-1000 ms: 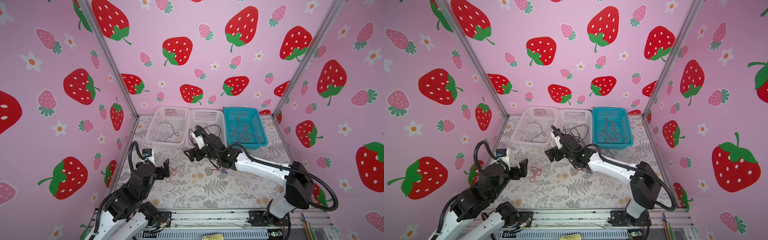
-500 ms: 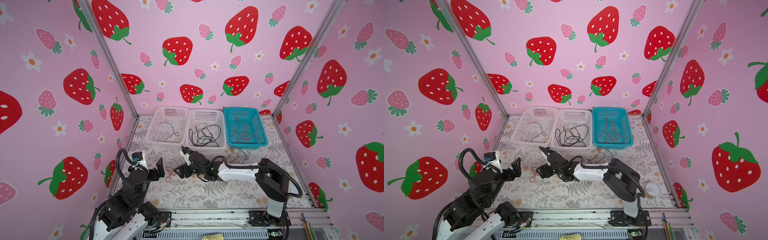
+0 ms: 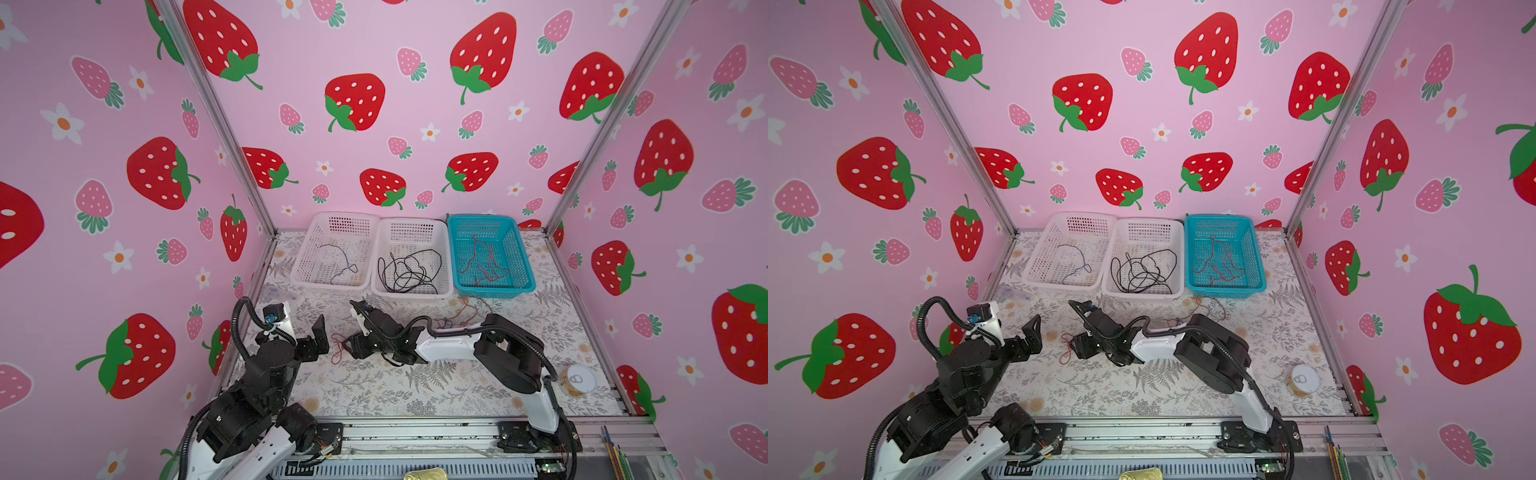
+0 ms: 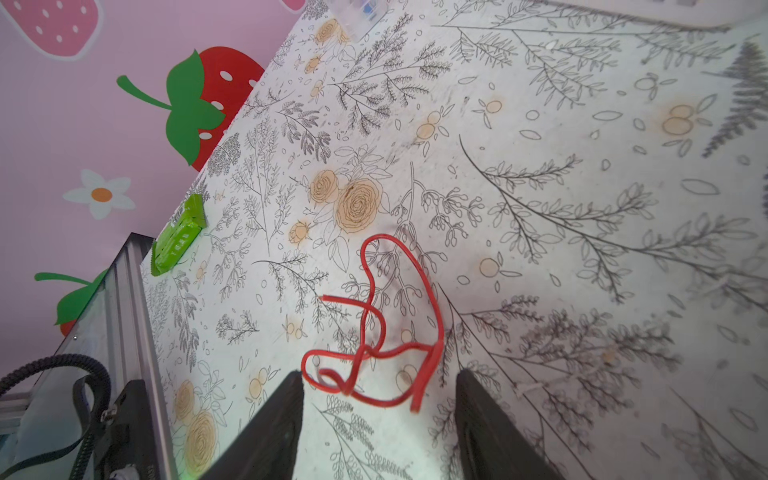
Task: Untangle the cables
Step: 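Grasp the small red wire with the right gripper and carry it over the teal basket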
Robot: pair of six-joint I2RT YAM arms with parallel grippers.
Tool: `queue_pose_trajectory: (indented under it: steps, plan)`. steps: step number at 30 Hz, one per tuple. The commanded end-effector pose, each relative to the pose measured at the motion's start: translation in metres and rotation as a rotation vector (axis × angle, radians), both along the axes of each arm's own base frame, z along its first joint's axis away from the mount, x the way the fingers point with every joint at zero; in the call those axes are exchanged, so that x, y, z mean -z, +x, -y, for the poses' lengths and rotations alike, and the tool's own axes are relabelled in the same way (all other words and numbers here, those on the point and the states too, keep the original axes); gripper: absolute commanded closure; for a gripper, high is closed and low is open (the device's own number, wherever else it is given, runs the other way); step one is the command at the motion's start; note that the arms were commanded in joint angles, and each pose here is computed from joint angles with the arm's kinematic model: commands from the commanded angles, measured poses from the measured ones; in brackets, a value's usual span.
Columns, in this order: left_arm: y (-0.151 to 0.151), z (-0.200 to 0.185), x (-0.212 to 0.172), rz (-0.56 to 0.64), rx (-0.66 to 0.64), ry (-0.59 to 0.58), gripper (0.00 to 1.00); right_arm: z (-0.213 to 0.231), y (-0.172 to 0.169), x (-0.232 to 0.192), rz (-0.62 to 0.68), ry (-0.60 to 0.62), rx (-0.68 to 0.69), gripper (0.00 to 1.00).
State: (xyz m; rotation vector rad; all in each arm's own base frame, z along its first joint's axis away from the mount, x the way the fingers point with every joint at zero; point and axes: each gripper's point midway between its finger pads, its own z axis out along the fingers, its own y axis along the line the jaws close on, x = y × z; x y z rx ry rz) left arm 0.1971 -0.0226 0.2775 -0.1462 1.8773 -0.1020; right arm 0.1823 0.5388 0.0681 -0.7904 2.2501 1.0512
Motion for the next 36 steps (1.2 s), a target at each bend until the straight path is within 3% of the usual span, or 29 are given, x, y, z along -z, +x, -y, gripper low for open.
queue_pose_trajectory:
  steps: [1, 5, 12, 20, 27, 36]
  plan:
    - [0.000, -0.006, -0.003, 0.020, -0.035, -0.009, 0.01, -0.011, 0.008, -0.003, 0.033, 0.017, 0.028, 0.41]
    - [-0.001, -0.006, -0.003, 0.023, -0.035, -0.011, 0.01, -0.018, 0.013, 0.007, 0.030, -0.007, 0.036, 0.47]
    - [0.000, -0.007, -0.004, 0.025, -0.036, -0.008, 0.01, -0.012, 0.021, 0.006, 0.076, -0.046, 0.061, 0.69]
    - [0.001, -0.006, -0.003, 0.020, -0.037, -0.004, 0.01, -0.003, 0.023, -0.010, 0.112, -0.040, 0.063, 0.86]
    - [0.002, -0.006, -0.002, 0.014, -0.038, 0.002, 0.01, 0.031, 0.022, -0.076, 0.223, 0.006, 0.081, 0.92]
    - [0.005, -0.001, 0.000, 0.001, -0.022, 0.002, 0.01, 0.160, 0.069, -0.178, 0.435, 0.000, 0.321, 0.96]
